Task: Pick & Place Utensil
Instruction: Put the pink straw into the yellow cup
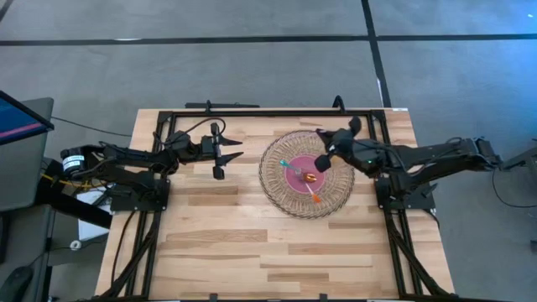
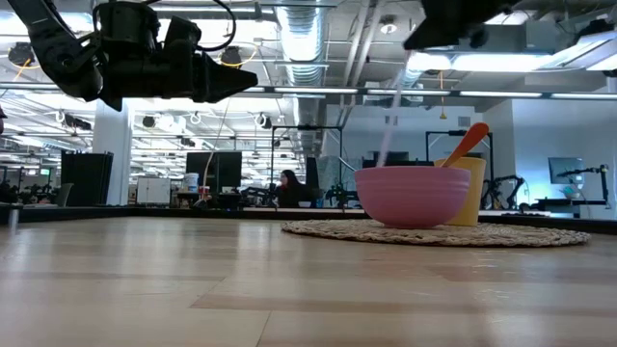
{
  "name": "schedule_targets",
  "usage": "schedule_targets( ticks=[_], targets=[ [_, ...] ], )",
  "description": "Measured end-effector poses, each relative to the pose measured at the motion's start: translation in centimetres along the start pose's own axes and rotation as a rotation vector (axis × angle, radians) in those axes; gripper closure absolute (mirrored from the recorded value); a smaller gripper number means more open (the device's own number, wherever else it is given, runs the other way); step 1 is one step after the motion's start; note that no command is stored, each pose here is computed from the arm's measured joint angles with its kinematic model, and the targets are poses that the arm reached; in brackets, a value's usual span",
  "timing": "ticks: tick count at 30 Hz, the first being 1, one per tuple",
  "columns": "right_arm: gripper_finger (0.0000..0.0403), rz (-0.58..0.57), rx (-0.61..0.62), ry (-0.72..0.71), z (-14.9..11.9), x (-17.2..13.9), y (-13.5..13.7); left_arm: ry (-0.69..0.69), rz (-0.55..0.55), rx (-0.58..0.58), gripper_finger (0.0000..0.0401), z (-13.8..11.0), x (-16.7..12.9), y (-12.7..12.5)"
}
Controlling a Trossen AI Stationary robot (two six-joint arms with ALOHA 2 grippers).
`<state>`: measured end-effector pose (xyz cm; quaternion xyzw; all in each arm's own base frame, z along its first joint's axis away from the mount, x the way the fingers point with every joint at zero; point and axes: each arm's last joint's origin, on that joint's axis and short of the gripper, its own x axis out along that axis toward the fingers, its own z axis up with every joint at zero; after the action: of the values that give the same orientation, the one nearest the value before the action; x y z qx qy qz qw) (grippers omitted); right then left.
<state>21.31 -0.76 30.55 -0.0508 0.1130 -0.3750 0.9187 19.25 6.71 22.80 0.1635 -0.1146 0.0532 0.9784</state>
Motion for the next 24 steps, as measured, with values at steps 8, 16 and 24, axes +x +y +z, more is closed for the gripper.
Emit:
schedule_targets(
  ticks=[8, 16, 24],
  targets=[
    [0.0399, -0.061, 0.004, 0.016, -0.1, -1.9, -0.9, 0.002, 0.0, -0.001, 0.0249, 0.0, 0.0, 0.0],
    [0.0401, -0.174, -0.129, 0.016, -0.3, -3.3, -0.6, 0.009, -0.002, -0.003, 0.0249, -0.1, 0.0, 0.0],
    [0.0402, -0.194, -0.095, -0.043, 0.5, -5.4, 0.4, 0.03, -0.007, -0.016, 0.0249, -0.3, 0.0, -0.1]
  ],
)
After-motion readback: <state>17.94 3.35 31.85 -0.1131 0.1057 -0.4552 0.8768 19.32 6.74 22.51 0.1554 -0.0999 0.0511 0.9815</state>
